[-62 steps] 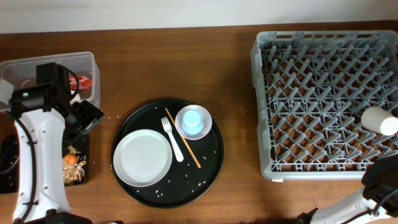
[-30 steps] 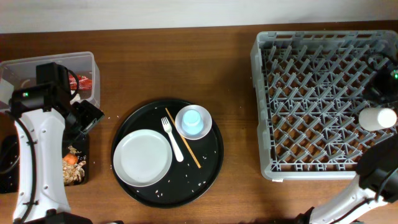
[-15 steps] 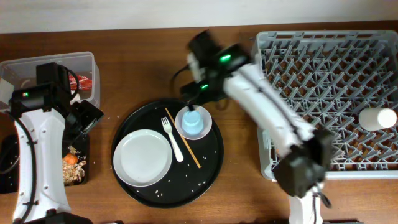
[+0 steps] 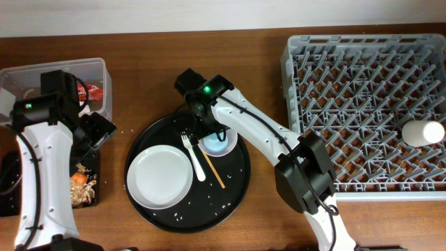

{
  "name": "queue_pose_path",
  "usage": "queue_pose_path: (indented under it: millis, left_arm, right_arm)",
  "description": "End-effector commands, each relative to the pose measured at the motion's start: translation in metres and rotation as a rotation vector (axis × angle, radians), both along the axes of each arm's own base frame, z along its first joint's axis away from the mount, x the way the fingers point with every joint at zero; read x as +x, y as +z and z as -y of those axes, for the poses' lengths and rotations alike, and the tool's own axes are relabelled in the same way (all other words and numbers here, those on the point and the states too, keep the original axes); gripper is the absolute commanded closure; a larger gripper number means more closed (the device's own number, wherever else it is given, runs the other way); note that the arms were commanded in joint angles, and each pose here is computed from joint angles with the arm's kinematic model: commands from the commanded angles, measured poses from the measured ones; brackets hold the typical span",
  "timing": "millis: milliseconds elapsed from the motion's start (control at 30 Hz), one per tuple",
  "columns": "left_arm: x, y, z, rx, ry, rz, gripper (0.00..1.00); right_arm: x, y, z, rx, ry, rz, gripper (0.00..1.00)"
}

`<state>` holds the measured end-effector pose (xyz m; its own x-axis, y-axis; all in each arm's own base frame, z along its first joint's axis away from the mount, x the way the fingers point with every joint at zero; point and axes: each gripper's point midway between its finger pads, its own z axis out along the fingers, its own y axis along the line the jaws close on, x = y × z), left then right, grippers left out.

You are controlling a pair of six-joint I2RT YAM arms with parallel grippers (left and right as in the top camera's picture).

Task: Sort waste into correct bins and load items into the dishwasher rack
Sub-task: 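Reach the right gripper to the blue cup on the pink bowl, grasp, then carry the blue cup to the rack and set it down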

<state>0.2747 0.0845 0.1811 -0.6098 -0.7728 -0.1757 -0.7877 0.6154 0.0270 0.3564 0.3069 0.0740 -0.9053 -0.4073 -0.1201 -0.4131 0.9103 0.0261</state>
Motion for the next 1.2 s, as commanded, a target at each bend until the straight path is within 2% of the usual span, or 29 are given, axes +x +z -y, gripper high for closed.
queue_pose_path:
  millis: [0, 33, 67, 100, 233, 300, 333, 400, 533, 667, 867, 1000, 1167]
  left_arm:
    - [-0.001, -0.001, -0.004, 0.012, 0.016, -0.008, 0.01]
    - [-0.001, -0.001, -0.004, 0.012, 0.016, -0.008, 0.01]
    - [-0.001, -0.001, -0.004, 0.012, 0.016, -0.008, 0.01]
    - [-0.001, -0.001, -0.004, 0.012, 0.016, -0.008, 0.01]
    - [-0.001, -0.001, -0.004, 0.012, 0.016, -0.008, 0.01]
    - [-0.001, -0.001, -0.004, 0.012, 0.016, -0.008, 0.01]
    - [-0.001, -0.001, -0.004, 0.012, 0.016, -0.008, 0.01]
    - [-0.001, -0.001, -0.004, 0.012, 0.016, -0.008, 0.01]
    - [-0.001, -0.001, -0.004, 0.012, 0.016, -0.008, 0.01]
    - [-0.001, -0.001, -0.004, 0.012, 0.016, -0.008, 0.01]
    - [-0.001, -0.001, -0.004, 0.012, 0.016, -0.008, 0.01]
    - [-0.001, -0.001, -0.004, 0.012, 0.016, -0.008, 0.01]
    - [-0.001, -0.001, -0.004, 0.012, 0.016, -0.008, 0.01]
  right_arm:
    - [-0.003, -0.012, 0.010, -0.043, -0.052, -0.018, 0.13]
    - [-0.004, -0.013, 0.011, -0.045, -0.056, -0.021, 0.18]
    - [-0.004, -0.013, 0.011, -0.046, -0.066, -0.024, 0.28]
    - [-0.005, -0.013, 0.012, -0.048, -0.067, -0.027, 0.33]
    - [-0.010, -0.014, 0.016, -0.064, -0.070, -0.045, 0.36]
    - [-0.011, -0.011, 0.017, -0.066, -0.086, -0.048, 0.44]
    - [-0.011, -0.005, 0.017, -0.054, -0.097, -0.047, 0.44]
    - [-0.009, 0.016, 0.016, -0.019, -0.104, -0.035, 0.44]
    - [0.006, 0.098, 0.036, 0.070, -0.180, 0.055, 0.44]
    - [0.008, 0.171, 0.104, 0.099, -0.310, 0.116, 0.43]
    - [0.008, 0.213, 0.255, 0.072, -0.640, 0.167, 0.44]
    - [-0.009, 0.198, 0.321, 0.019, -0.784, 0.109, 0.44]
    - [-0.055, 0.136, 0.421, -0.203, -1.024, -0.068, 0.43]
